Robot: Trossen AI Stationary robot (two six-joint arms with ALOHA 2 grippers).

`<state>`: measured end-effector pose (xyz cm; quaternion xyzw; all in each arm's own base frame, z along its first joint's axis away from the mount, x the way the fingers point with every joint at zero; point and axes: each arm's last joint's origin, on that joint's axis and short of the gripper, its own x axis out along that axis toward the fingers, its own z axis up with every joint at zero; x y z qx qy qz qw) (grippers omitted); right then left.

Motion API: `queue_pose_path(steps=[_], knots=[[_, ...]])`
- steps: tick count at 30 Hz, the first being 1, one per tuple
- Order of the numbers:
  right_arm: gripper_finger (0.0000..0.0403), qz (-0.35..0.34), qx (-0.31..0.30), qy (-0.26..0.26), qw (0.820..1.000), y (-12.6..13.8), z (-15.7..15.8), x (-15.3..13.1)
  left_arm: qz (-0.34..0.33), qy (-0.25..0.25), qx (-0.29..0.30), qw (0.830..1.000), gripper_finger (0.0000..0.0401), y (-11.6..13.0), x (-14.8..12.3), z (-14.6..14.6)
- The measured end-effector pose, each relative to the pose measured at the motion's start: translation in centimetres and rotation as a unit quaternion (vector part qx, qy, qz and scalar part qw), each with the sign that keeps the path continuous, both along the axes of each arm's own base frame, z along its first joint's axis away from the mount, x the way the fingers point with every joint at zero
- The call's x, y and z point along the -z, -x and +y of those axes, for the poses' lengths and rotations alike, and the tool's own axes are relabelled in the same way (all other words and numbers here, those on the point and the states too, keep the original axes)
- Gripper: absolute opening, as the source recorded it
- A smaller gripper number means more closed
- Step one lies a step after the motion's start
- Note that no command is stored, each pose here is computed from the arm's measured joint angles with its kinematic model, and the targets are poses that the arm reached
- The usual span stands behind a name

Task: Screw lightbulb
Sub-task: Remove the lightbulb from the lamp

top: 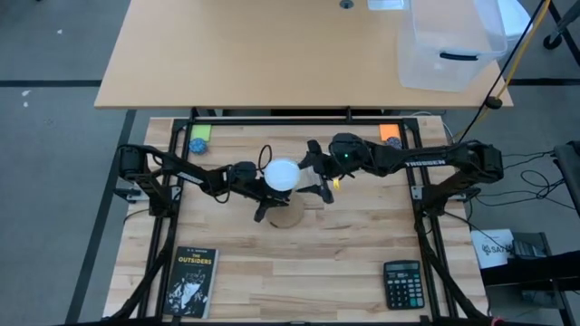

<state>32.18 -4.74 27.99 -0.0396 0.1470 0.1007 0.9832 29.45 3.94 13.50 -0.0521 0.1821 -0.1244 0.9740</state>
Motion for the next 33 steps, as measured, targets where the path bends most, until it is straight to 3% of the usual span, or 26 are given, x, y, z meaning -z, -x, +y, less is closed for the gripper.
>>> queue_pose_path(steps=[6,12,17,24,33], knots=[[0.0302,0.064,0.029,-0.013,0.997,0.8,1.5,0.4,-0.004,-0.006,-0.013,1.0,0.0071,-0.1,-0.1,0.1],[0.0302,0.054,0.086,0.019,0.995,0.2,4.3,0.6,-0.004,-0.022,-0.054,0.998,0.0071,-0.1,-0.1,0.3],[0.0302,-0.006,0.189,0.072,0.979,-0.7,5.9,1.4,-0.003,-0.034,-0.095,0.995,0.0071,-0.2,-0.2,0.6],[0.0302,-0.051,0.281,0.054,0.957,-2.7,6.2,3.5,0.003,-0.035,-0.164,0.986,0.0071,-0.2,-0.2,1.0],[0.0302,-0.165,0.347,0.038,0.923,-4.4,6.5,4.1,0.005,-0.026,-0.171,0.985,0.0071,-0.2,-0.2,1.0]])
